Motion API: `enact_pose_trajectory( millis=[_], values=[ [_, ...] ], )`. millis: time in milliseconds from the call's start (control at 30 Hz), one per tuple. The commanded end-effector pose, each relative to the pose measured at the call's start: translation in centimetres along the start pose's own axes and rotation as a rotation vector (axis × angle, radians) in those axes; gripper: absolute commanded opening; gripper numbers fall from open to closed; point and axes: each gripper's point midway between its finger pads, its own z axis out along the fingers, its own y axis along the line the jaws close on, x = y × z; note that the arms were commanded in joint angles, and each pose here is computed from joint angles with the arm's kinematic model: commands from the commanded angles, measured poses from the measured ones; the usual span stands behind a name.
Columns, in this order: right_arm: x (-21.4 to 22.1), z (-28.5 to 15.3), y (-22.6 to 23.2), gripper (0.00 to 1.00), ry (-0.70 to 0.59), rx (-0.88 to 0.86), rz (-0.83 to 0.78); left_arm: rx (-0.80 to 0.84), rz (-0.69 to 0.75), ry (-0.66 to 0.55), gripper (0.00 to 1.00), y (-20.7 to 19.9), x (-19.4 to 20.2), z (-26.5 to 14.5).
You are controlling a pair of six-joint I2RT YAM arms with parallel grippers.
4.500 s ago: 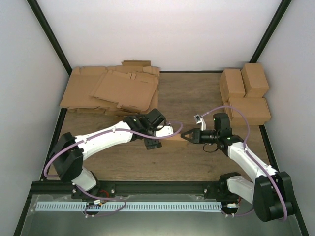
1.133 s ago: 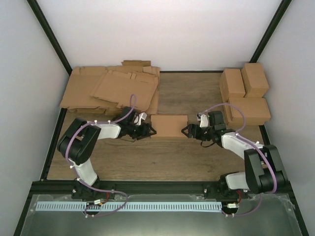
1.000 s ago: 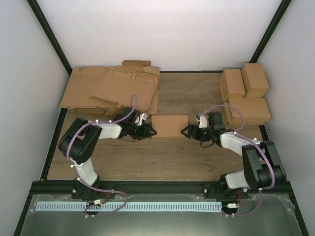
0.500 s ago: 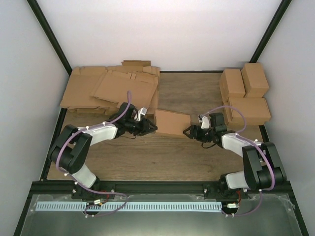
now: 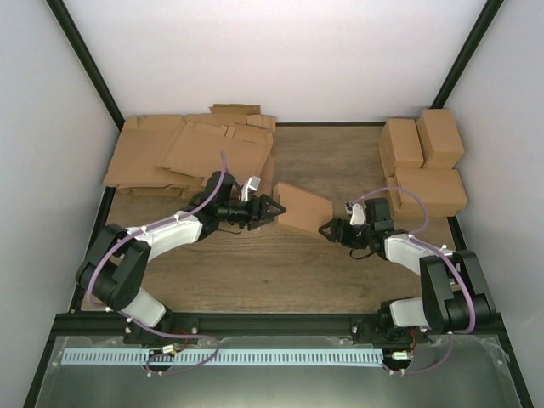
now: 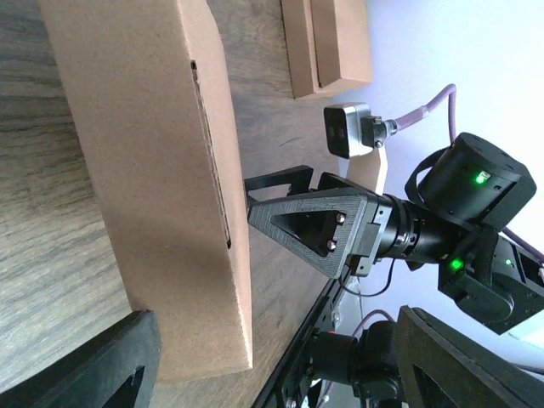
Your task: Fold the paper box
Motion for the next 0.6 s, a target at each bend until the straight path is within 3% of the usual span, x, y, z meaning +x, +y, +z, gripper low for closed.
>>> enact_pose_trajectory(
  millis=[0, 567],
  values=[
    [0.8, 0.1, 2.7, 0.69, 0.038, -0.132, -0.043, 0.110, 0.028, 0.097, 0.80, -3.1, 2.3, 2.1],
    [2.0, -1.7, 1.6, 0.72, -0.071, -0.078, -0.024, 0.199, 0.119, 0.136, 0.80, -12.1, 4.1, 3.9]
  ],
)
